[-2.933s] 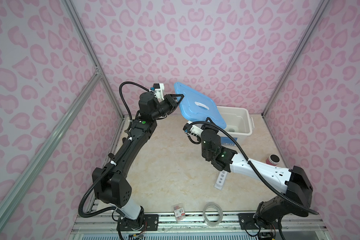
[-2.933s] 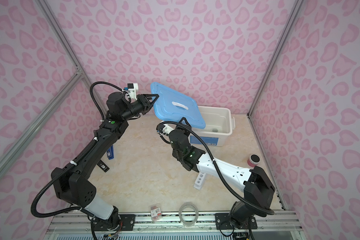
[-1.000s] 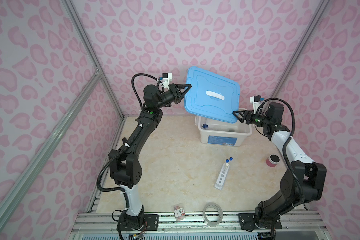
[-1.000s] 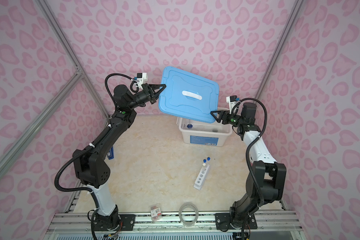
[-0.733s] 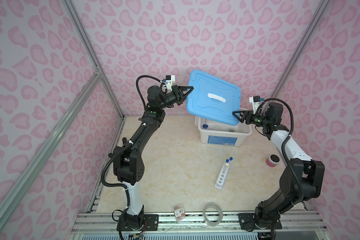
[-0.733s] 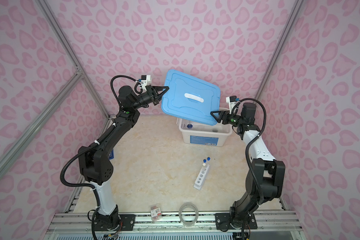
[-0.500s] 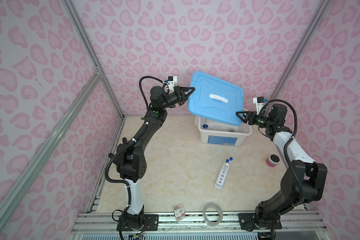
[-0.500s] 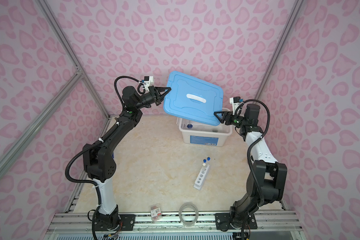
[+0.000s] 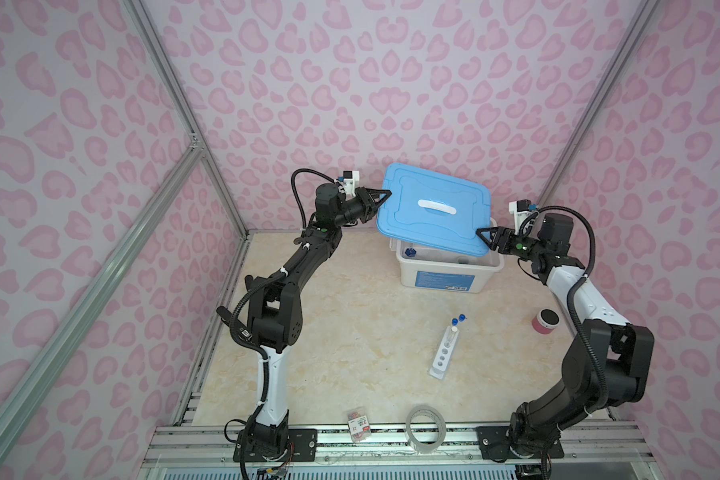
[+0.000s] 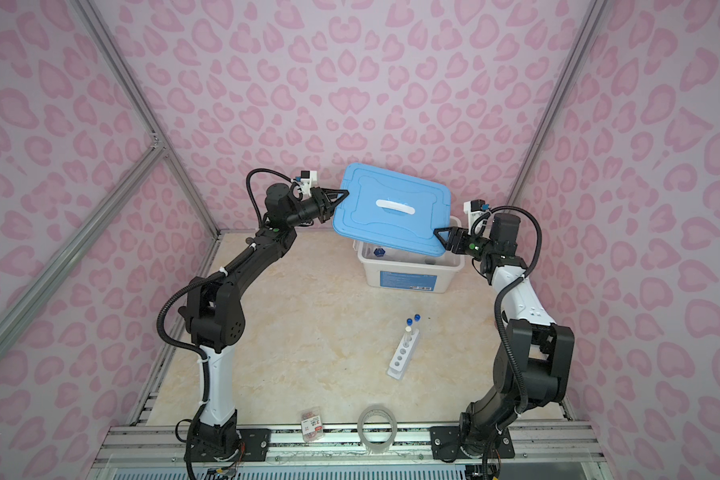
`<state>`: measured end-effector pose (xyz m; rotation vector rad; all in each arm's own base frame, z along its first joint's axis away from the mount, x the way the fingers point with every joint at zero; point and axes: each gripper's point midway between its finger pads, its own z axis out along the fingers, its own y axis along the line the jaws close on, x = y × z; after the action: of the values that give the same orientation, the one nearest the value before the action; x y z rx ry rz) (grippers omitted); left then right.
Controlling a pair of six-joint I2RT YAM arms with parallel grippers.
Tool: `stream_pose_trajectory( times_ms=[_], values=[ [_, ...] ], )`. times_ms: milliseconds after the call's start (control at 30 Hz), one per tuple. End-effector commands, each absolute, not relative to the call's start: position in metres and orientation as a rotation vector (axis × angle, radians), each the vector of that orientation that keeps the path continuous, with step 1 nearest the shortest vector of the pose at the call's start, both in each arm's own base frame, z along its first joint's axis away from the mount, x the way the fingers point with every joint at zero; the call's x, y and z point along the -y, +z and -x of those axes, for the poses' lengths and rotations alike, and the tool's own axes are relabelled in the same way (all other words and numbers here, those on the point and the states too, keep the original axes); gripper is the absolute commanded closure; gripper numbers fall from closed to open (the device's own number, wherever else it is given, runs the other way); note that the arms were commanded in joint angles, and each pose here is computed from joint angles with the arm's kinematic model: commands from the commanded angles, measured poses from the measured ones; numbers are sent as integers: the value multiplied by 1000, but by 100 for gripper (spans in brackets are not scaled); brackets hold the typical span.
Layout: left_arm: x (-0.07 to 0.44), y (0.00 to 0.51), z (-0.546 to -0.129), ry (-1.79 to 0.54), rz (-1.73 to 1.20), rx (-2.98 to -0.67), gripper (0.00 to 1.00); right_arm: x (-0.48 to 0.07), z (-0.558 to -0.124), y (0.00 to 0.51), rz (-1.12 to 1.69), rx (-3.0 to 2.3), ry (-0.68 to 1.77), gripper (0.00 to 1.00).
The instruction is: Organize the chemistry lab equipment
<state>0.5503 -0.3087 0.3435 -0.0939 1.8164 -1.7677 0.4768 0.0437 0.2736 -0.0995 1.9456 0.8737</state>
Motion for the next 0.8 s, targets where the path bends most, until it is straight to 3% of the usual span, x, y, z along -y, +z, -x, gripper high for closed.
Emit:
stream_pose_trajectory(
  times_ms=[0, 500, 767],
  values=[
    [318, 328, -553, -1738, 53, -1850, 78, -50, -476, 273, 130, -1925, 923, 43],
    [329, 274, -568, -1604, 77, -1993, 77, -29, -480, 262, 33, -1932, 903, 50],
    [334, 243, -568, -1495, 77, -2111, 70, -26, -479, 258, 19, -1937, 898, 50]
  ],
)
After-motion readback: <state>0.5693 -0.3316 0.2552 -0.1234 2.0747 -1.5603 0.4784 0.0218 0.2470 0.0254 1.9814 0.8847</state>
